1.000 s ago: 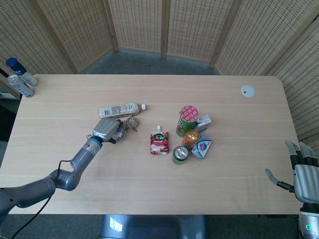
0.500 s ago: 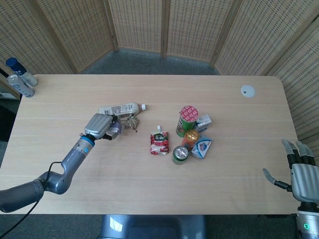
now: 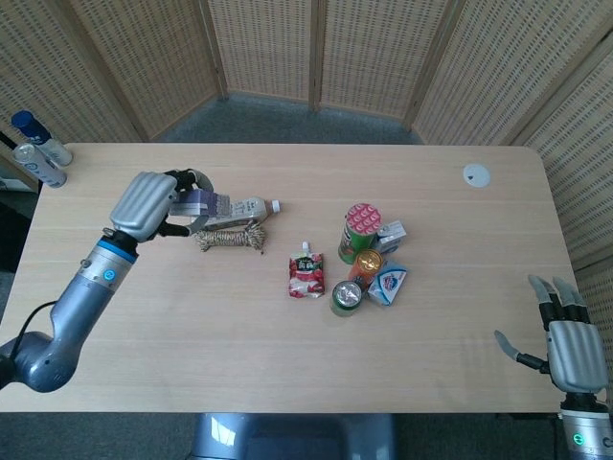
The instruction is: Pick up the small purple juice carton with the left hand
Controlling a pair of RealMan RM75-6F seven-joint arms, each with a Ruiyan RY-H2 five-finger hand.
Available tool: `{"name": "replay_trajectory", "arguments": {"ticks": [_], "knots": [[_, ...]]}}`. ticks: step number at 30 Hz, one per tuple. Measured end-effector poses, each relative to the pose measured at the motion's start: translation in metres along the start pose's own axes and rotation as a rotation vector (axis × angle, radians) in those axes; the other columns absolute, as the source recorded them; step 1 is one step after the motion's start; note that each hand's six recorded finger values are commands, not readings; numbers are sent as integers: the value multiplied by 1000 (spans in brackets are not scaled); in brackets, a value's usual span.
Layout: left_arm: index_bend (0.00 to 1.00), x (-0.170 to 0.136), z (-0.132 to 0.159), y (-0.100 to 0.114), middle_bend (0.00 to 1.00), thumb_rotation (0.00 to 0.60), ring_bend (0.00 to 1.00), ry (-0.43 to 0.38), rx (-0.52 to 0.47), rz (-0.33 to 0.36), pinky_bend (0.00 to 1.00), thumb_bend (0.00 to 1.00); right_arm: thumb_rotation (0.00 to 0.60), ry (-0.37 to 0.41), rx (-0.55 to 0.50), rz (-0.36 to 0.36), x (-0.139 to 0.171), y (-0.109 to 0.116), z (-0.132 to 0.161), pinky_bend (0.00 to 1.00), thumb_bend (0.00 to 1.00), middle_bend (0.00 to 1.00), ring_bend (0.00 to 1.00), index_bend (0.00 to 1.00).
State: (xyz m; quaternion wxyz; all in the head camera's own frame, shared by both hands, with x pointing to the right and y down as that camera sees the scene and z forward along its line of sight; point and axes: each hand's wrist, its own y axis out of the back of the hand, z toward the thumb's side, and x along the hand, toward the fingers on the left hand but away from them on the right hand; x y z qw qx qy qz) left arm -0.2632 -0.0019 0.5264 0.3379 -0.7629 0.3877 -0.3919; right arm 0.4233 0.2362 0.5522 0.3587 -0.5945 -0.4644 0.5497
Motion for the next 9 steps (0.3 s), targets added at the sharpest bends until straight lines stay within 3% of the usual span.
{"name": "replay_trajectory", "arguments": {"ticks": [4, 9], "knots": [[556, -5, 9, 27, 494, 600, 535, 8, -13, 42, 672, 424, 208, -8, -9, 1, 4, -3, -4, 0, 266, 145, 0, 0], [555, -7, 9, 30, 494, 600, 535, 21, -8, 41, 672, 424, 210, -18, -9, -4, 7, -1, -9, 0, 267, 144, 0, 0]]}}
